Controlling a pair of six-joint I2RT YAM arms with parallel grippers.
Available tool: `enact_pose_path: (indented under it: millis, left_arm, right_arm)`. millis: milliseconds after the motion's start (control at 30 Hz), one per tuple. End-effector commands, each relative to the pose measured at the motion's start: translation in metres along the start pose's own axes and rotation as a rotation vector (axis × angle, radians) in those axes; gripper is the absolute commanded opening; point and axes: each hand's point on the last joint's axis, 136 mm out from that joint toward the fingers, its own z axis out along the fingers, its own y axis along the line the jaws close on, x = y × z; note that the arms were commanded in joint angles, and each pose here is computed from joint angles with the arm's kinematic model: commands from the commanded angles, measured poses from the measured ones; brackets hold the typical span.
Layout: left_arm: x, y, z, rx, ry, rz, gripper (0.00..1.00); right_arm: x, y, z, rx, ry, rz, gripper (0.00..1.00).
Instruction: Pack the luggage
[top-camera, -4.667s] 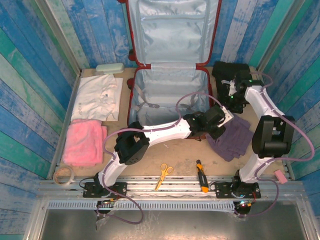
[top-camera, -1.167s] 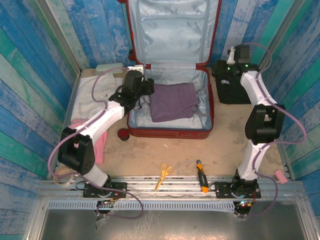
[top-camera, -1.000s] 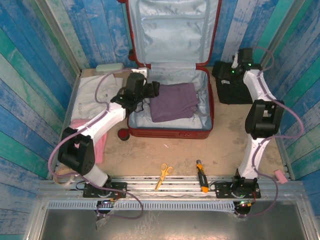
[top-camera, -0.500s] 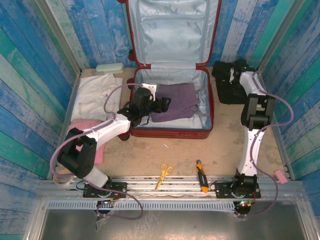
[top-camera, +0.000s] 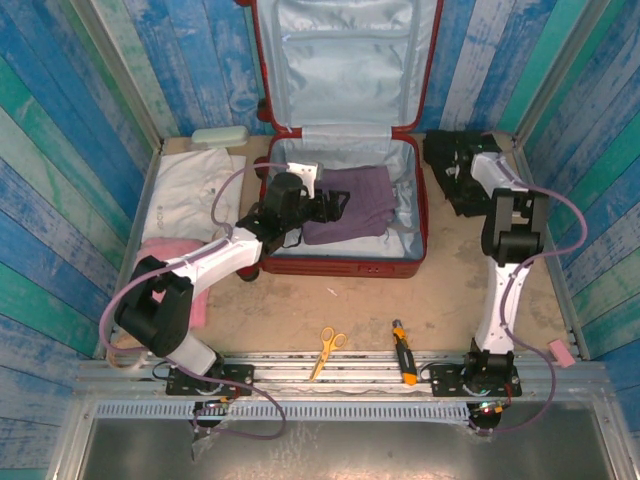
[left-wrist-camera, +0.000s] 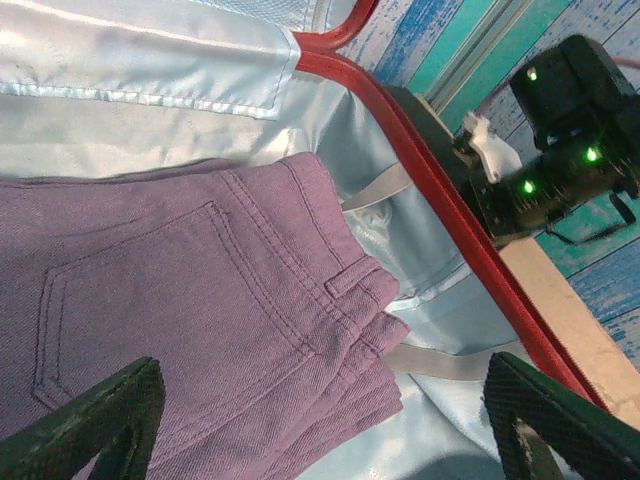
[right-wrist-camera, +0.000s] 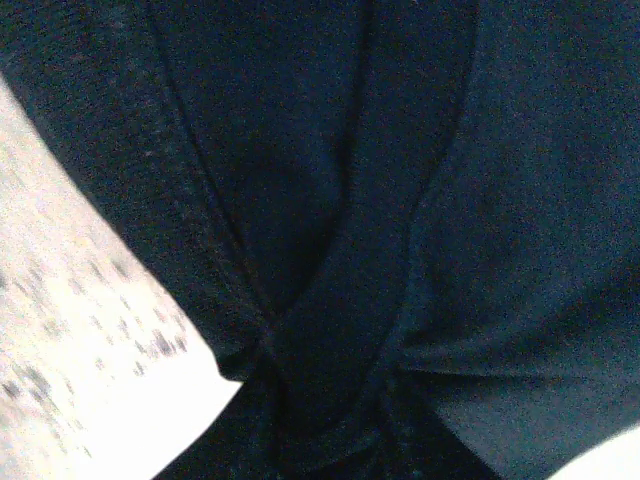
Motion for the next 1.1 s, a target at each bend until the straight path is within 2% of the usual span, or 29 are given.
enact_pose_path:
  millis: [0,67,200,333,400,433,500,567,633,733,900,967,1067]
  left_arm:
    - [-0.003,-0.011,-0.002,0.05,-0.016,0.019,0.88]
    - [-0.001,-0.012,-0.001,0.064,-0.009,0.032,0.88]
    - [0.004,-0.018,0.0,0.102,0.012,0.06,0.88]
    - [0.008,-0.021,-0.002,0.124,0.019,0.081,0.88]
    - [0.009,-0.022,-0.002,0.137,0.019,0.089,0.88]
    - [0.009,-0.023,-0.002,0.142,0.018,0.093,0.88]
    - [0.009,-0.025,-0.003,0.152,0.02,0.099,0.88]
    - [0.007,-0.026,-0.006,0.153,0.013,0.102,0.88]
    - [0.006,-0.028,-0.008,0.159,0.005,0.104,0.88]
    - [0.005,-0.029,-0.011,0.162,-0.001,0.109,0.89]
    - [0.002,-0.028,-0.012,0.15,-0.002,0.118,0.88]
    - [0.002,-0.028,-0.011,0.148,0.002,0.112,0.88]
    - [0.003,-0.027,-0.007,0.146,0.012,0.097,0.87]
  right_arm:
    - [0.081,-0.01,0.017,0.036,0.224,0.041,0.16]
    - [0.1,-0.001,0.01,-0.027,0.231,0.083,0.13]
    - [0.139,0.011,-0.011,-0.128,0.226,0.156,0.14]
    - [0.161,-0.016,-0.039,-0.033,0.184,0.209,0.16]
    - [0.163,-0.036,-0.05,-0.003,0.152,0.281,0.22]
    - [0.164,-0.041,-0.054,-0.016,0.149,0.312,0.28]
    - [0.165,-0.043,-0.063,-0.062,0.127,0.357,0.62]
    - [0.165,-0.042,-0.072,-0.085,0.102,0.362,0.74]
    - [0.163,-0.041,-0.083,-0.104,0.071,0.36,0.76]
    - [0.146,-0.039,-0.105,-0.138,-0.01,0.383,0.77]
    - [0.082,-0.028,-0.132,-0.236,-0.146,0.475,0.75]
    - [0.048,-0.017,-0.132,-0.265,-0.203,0.483,0.71]
    - [0.008,0.001,-0.117,-0.296,-0.2,0.465,0.64]
